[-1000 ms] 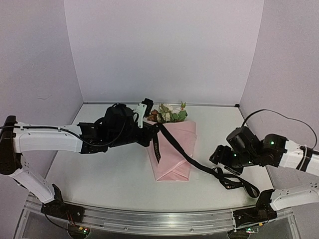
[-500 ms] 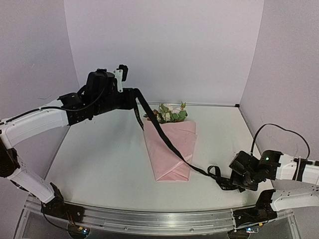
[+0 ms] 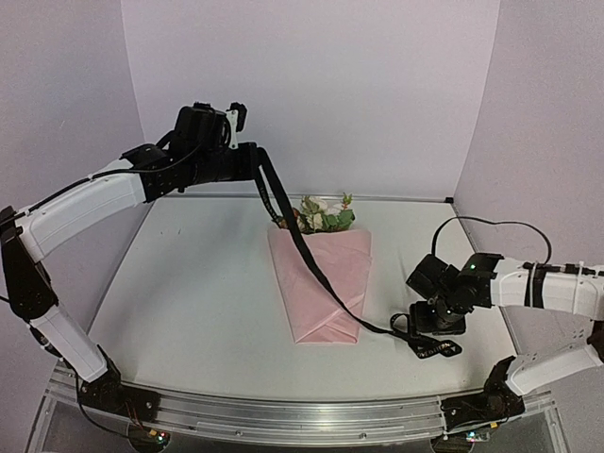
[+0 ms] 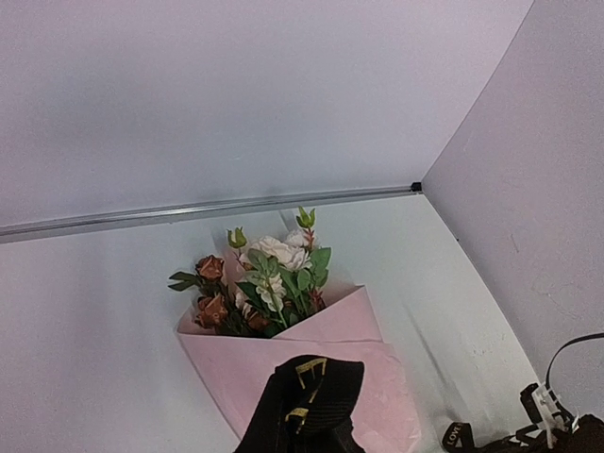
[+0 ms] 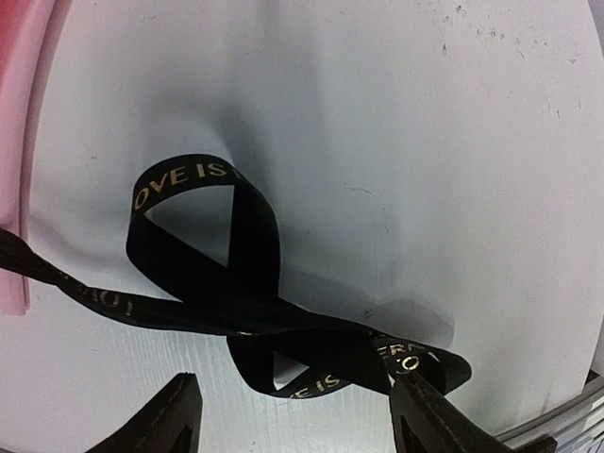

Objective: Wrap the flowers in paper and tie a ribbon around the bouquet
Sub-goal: Pick up the right side of the ribbon from the center of the board.

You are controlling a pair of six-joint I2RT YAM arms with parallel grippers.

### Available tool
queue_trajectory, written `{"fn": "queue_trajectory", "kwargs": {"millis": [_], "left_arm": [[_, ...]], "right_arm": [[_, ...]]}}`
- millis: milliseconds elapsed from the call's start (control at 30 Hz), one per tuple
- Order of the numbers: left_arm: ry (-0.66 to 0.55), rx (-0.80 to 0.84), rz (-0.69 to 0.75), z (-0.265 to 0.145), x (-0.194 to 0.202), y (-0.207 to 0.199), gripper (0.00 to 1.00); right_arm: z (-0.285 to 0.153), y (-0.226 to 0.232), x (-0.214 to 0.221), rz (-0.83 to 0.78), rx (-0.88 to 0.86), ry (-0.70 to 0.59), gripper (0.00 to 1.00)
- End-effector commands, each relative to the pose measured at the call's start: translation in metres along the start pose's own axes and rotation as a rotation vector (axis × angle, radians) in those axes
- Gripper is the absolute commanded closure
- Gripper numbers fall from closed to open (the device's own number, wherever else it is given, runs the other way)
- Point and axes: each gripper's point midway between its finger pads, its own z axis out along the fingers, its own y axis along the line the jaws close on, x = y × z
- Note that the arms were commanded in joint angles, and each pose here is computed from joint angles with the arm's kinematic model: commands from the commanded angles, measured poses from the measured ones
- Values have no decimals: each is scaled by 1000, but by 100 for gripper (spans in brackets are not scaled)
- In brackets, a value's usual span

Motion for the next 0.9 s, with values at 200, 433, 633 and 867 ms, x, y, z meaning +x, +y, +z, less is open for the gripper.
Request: {"fn": "queue_trajectory", "kwargs": {"millis": [200, 433, 633, 867], "left_arm": [[-45, 42, -31, -27, -25, -5, 100], [-47, 53, -29, -34, -25, -6, 100], [-57, 45, -30, -43, -28, -3, 100], [-76, 10, -50, -56, -27, 7, 100]], "right_arm": [[28, 21, -39, -28, -32, 36, 38], [56, 24, -46, -19, -12, 64, 43], [78, 24, -44, -5, 21, 90, 51], [76, 19, -51, 30, 37, 47, 97]]}}
